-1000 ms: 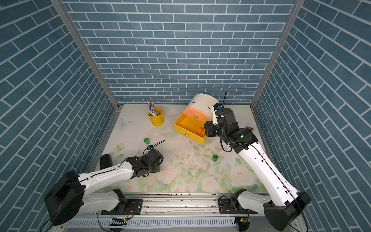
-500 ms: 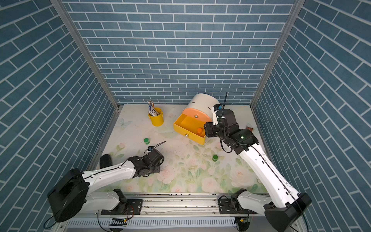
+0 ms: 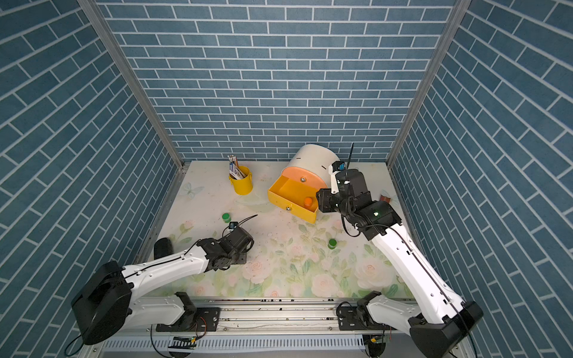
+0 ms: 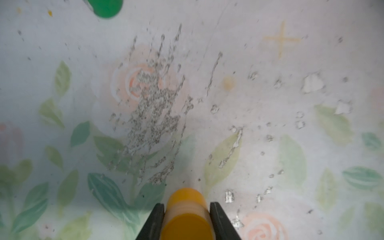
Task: Put the paint cans in the drawer according to color
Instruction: Pick up the paint can at the center of the board, then place the paint can in the drawer.
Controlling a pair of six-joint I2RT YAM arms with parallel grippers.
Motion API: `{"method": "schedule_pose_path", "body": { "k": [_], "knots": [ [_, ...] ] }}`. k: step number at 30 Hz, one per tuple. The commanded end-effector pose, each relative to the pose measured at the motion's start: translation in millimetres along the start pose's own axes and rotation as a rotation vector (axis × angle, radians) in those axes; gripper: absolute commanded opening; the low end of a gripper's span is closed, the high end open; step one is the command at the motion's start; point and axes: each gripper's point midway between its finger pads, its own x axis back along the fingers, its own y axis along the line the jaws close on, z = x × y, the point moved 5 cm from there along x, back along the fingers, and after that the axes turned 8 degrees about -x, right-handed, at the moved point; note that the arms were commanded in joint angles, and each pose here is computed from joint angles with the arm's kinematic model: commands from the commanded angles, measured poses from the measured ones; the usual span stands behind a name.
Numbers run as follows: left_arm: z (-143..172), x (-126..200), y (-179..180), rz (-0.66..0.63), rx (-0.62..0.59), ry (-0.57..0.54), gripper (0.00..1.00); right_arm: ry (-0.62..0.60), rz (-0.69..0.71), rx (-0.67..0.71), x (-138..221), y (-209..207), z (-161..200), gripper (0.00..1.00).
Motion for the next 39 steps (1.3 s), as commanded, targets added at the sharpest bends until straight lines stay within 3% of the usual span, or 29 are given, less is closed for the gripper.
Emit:
{"method": "schedule_pose_path", "body": {
  "k": [1,11,17,24,39],
  "knots": [
    [-30,27,2,-0.032,-0.036,-0.070,0.29,-0.020,-0.020,-0.010,6,0,-1,0.49],
    [-112,110,-9,-0.021,-0.091,-0.229,0.29,-0.037,-0.021,-0.012,16,-2,-1,0.49],
    [-157,132,-34,0.031,-0.135,-0.280,0.26,-0.043,-0.025,-0.013,21,-2,-2,0.49],
    [-194,132,-71,0.092,-0.170,-0.306,0.22,-0.035,-0.003,-0.022,23,-8,3,0.50],
    [-250,88,-140,0.117,-0.286,-0.242,0.21,-0.035,0.001,-0.018,29,-14,13,0.50]
  ]
}}
